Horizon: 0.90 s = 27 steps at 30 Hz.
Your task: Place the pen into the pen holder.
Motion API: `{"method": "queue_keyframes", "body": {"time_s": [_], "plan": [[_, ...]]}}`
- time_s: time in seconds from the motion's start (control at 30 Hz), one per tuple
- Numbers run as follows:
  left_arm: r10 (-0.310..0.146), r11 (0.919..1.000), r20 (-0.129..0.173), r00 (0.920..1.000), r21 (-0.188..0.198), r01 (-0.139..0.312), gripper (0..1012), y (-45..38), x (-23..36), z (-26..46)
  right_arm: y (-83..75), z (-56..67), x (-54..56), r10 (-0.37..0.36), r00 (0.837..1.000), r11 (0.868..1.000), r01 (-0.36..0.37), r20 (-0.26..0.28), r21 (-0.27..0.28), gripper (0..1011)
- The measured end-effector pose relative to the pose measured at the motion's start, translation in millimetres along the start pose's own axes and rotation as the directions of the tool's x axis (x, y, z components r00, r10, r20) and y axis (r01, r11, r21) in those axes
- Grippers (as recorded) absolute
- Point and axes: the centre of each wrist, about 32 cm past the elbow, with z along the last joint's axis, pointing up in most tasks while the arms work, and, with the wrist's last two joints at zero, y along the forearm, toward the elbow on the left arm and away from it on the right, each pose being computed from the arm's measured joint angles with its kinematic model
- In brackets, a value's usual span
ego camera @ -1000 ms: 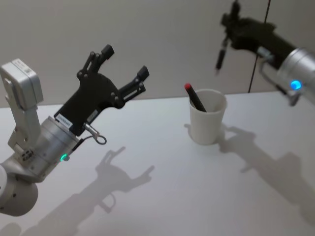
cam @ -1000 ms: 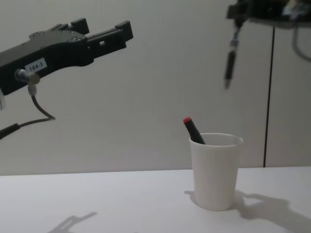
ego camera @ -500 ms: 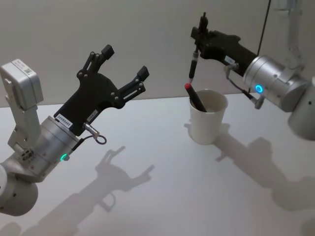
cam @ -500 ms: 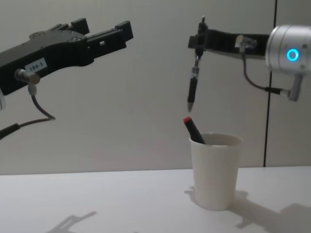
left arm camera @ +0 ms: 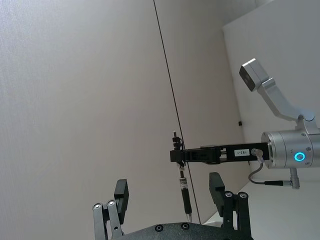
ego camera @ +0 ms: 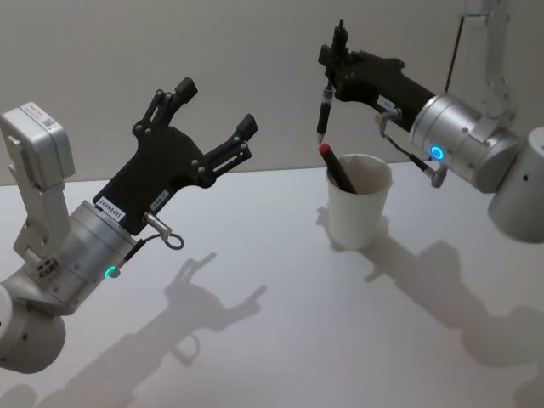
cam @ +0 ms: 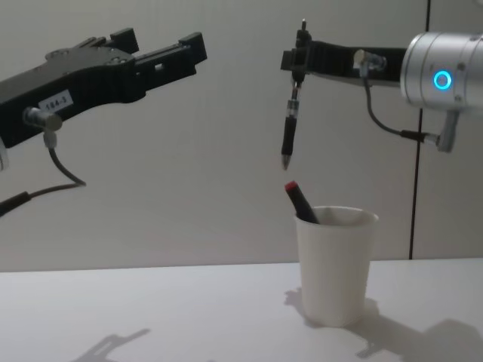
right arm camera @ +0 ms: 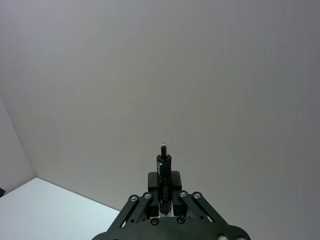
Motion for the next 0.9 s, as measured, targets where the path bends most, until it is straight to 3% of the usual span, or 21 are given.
{"method": "queue_keyframes", "body": {"time_s": [0.53, 0.9], "plan": [[0.0, 1.0, 0.0, 1.0, 0.0, 0.0, 1001, 0.0, 0.0, 0.0, -14.7, 9.7, -3.0, -0.038, 0.999, 0.999, 0.038, 0.032, 0.008, 130], [0.0, 1.0, 0.0, 1.0, 0.0, 0.0, 1001, 0.0, 0.0, 0.0, -32.8, 10.4, 5.4, -0.106, 0.993, 0.994, 0.107, 0.059, -0.002, 130]]}}
